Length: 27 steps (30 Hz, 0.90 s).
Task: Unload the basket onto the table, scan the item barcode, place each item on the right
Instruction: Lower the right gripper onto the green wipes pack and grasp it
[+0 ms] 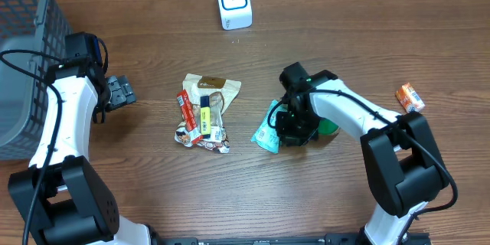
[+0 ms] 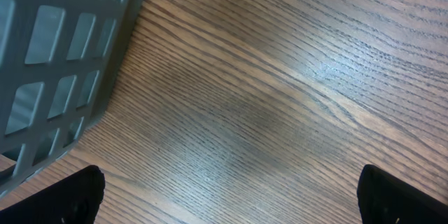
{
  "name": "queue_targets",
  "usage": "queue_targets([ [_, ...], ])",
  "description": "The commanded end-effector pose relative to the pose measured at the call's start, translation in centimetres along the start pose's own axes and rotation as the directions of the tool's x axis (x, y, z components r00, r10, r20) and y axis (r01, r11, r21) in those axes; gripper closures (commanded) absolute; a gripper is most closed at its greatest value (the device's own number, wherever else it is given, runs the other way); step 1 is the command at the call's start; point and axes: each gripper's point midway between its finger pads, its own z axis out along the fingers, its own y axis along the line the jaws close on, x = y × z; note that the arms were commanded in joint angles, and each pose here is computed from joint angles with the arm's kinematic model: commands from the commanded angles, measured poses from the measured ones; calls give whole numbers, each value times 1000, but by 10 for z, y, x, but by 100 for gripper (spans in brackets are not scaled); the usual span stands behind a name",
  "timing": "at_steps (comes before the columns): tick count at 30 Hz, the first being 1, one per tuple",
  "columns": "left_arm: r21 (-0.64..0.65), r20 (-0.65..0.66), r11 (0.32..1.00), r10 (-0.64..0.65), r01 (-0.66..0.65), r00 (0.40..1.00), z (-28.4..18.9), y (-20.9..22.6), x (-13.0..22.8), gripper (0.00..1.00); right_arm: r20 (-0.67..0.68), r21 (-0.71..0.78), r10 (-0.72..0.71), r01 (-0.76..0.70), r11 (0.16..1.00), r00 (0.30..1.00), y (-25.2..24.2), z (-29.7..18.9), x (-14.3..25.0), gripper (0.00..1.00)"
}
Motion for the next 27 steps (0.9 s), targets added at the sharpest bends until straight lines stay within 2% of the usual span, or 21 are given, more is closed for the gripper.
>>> queue_targets([
  [1,-5,35,1000,5,-4,999,-10,3,-7,0,-14,-41,-40,39,998,999,17,5,7,80],
  [6,-5,35,1000,5,-5,999,-10,3,-7,0,-14,-66,-81,80,995,997,26,-1,7,76],
  [14,-5,35,1000,5,-5,999,-10,3,-7,0,22,-67,-132,133,989,991,27,-51,-10,73],
  [17,-5,35,1000,5,-5,999,-10,3,-7,0,65,-43,-203,206,978,977,31,-67,-20,67],
  [20,-5,35,1000,5,-5,999,-10,3,-7,0,122,59,-230,224,973,966,18,-71,-35,51],
  [23,-5,35,1000,5,-4,999,-10,3,-7,0,149,158,-233,209,965,961,2,-70,-45,46],
  [27,-5,35,1000,5,-5,999,-10,3,-7,0,143,171,-249,224,960,958,-4,-57,-47,41],
])
